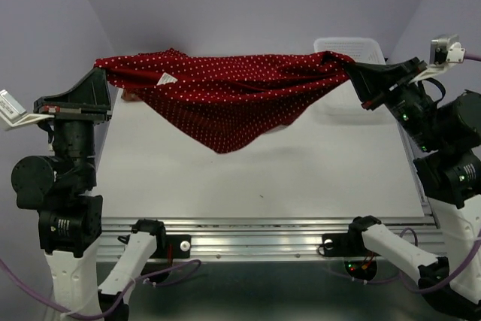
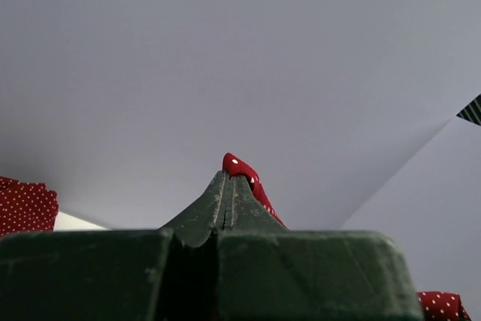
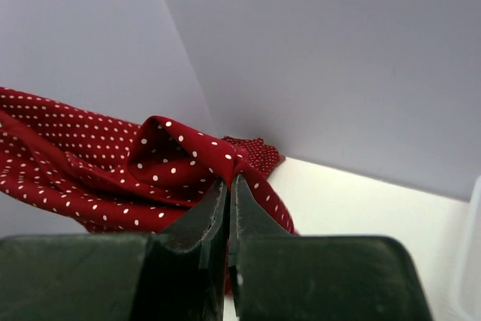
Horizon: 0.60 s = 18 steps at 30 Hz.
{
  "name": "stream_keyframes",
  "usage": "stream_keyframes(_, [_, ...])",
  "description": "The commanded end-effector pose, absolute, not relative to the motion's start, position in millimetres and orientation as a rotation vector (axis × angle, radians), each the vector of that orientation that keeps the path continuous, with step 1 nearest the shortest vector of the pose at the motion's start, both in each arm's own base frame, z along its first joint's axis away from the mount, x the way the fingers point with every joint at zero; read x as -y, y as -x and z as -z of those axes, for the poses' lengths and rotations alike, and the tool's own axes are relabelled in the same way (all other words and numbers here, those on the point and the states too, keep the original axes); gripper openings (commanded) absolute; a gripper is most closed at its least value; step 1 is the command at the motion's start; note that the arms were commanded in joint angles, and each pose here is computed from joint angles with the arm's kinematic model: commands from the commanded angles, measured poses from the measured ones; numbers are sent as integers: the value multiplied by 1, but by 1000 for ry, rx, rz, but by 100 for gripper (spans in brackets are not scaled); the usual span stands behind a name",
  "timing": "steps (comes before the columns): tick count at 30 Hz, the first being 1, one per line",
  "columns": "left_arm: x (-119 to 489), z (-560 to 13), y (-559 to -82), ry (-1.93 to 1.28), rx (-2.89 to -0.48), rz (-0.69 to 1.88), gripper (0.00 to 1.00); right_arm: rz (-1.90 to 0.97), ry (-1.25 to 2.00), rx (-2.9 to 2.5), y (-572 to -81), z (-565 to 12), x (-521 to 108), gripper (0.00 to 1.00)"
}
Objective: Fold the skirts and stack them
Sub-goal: Flatten the skirt out
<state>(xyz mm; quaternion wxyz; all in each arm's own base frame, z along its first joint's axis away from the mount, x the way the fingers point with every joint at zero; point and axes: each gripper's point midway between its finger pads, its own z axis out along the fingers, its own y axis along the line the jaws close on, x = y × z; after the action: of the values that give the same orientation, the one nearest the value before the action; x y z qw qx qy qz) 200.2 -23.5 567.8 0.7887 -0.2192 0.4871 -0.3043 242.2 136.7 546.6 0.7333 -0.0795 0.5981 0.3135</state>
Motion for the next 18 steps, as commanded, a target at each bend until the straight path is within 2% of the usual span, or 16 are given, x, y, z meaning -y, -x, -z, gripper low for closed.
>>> stream_keyframes(1, [21,-558,-214,504,-1086,631,0,-773,194,-1325,-239,-535,-149,4])
stream_keyframes(3, [22,-546,-231,522,-1133,614,0,-768,164,-1391,-250,-519,-150,4])
stream_keyframes(6, [25,-497,-287,591,-1289,561,0,-705,56,-1550,-293,-475,-151,4])
stream_keyframes(7, [28,-461,-320,631,-1404,527,0,-666,0,-1633,-319,-447,-152,5])
stream_keyframes(9, [35,-410,-355,660,-1557,482,0,-629,-49,-1744,-344,-410,-156,6])
stream_keyframes(10, [38,-360,-383,698,-1703,427,0,-591,-69,-1848,-369,-373,-163,7])
stream_keyframes(11, [41,-333,-394,709,-1784,404,1,-573,-75,-1905,-380,-352,-167,11])
stream_keyframes(12, [49,-308,-400,680,-1884,408,19,-554,-82,-1965,-389,-333,-170,17])
stream_keyframes(13, [54,-273,-415,683,-1982,387,29,-520,-85,-2062,-407,-297,-176,25])
stream_keyframes(15, [62,-247,-420,642,-2067,392,44,-478,-82,-2176,-412,-267,-178,51])
stream_keyframes(16, [63,-238,-420,629,-2097,385,96,-471,-47,-2204,-418,-261,-182,67])
stream_keyframes(17, [63,-234,-418,631,-2102,379,99,-473,-32,-2213,-416,-260,-182,68])
stream_keyframes(18, [61,-224,-412,633,-2121,359,99,-492,-16,-2203,-415,-261,-185,79])
